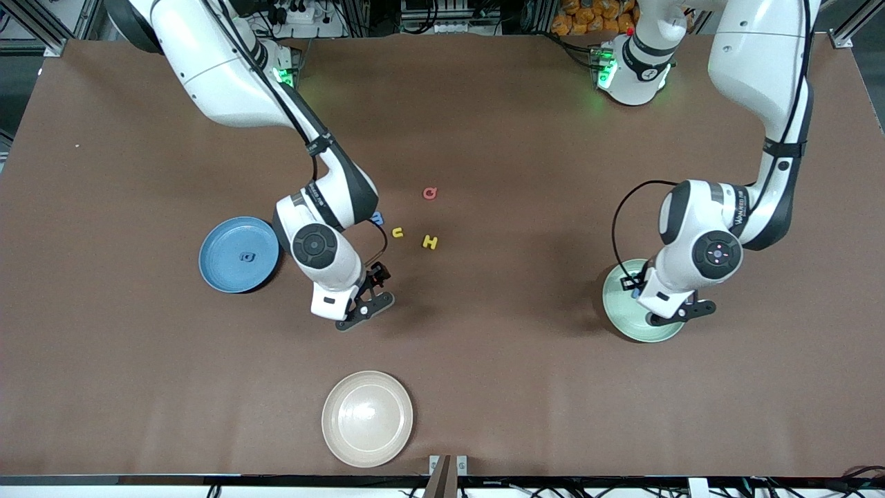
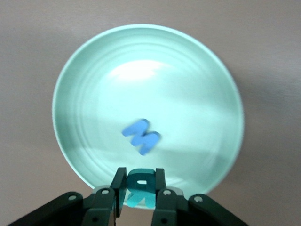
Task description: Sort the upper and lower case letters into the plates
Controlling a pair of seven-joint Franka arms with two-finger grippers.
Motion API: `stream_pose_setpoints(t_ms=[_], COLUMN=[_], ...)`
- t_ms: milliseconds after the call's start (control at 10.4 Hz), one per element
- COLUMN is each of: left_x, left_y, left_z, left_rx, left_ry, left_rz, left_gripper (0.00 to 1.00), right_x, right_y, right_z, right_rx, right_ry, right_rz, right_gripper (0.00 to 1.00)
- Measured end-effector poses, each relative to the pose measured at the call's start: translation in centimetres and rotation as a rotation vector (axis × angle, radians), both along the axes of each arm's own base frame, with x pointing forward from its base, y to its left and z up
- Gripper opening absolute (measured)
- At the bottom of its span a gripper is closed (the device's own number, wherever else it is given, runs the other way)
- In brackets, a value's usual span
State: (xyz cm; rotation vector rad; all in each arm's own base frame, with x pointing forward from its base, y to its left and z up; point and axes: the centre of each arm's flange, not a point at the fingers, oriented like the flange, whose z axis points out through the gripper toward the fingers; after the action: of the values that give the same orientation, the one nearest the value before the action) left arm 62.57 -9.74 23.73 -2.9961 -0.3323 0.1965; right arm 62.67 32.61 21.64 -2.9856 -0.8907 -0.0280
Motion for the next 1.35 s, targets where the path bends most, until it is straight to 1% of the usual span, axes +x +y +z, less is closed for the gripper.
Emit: stream_pose_setpoints(t_ms=[96,385,481,577,673,865,962,1154,1346], left_x=[0.1,1.1,1.3,1.5,1.4,0.3,-0.5,-2.2,-3.4], left_y=[0.2,-0.3,-0.6,-1.7,-4.1,-10.3,-13.1,-18.0,-21.8], left_z=[-1.1,-3.0,-2.7,-2.3,-1.9,-0.9,-0.5,0.0,0.9], left_rx=[0.013,0.026,0.024,0.014,-0.010,-0.047,-0.054,-0.071,-0.106], left_ry=[0.004,0.004,-0.003,-0.012,-0.022,-0.035,-0.040,-0.043,-0.052], left_rz=[0.000,-0.010,-0.015,-0.021,-0.021,-0.069,-0.108,-0.184,-0.239], left_gripper=[0.29,0.29,0.37,0.50,0.68,0.95,1.00,1.00,1.00], right_x=[-0.6,-2.6,-3.2,-3.7,-4.0,-4.3,-4.4,-4.8,-5.1], right_y=[-0.1,1.9,2.9,3.7,4.0,3.6,3.4,3.2,3.2], right_z=[-1.2,-2.5,-2.5,-2.5,-2.7,-3.3,-3.5,-4.1,-4.3], right_rx=[0.012,0.022,0.025,0.026,0.025,0.017,0.013,0.004,0.001], right_ry=[-0.019,-0.021,-0.020,-0.018,-0.014,0.001,0.007,0.024,0.030], right_rz=[0.023,0.065,0.079,0.087,0.087,0.078,0.071,0.036,0.026], right_gripper=[1.00,1.00,1.00,1.00,1.00,1.00,1.00,1.00,1.00])
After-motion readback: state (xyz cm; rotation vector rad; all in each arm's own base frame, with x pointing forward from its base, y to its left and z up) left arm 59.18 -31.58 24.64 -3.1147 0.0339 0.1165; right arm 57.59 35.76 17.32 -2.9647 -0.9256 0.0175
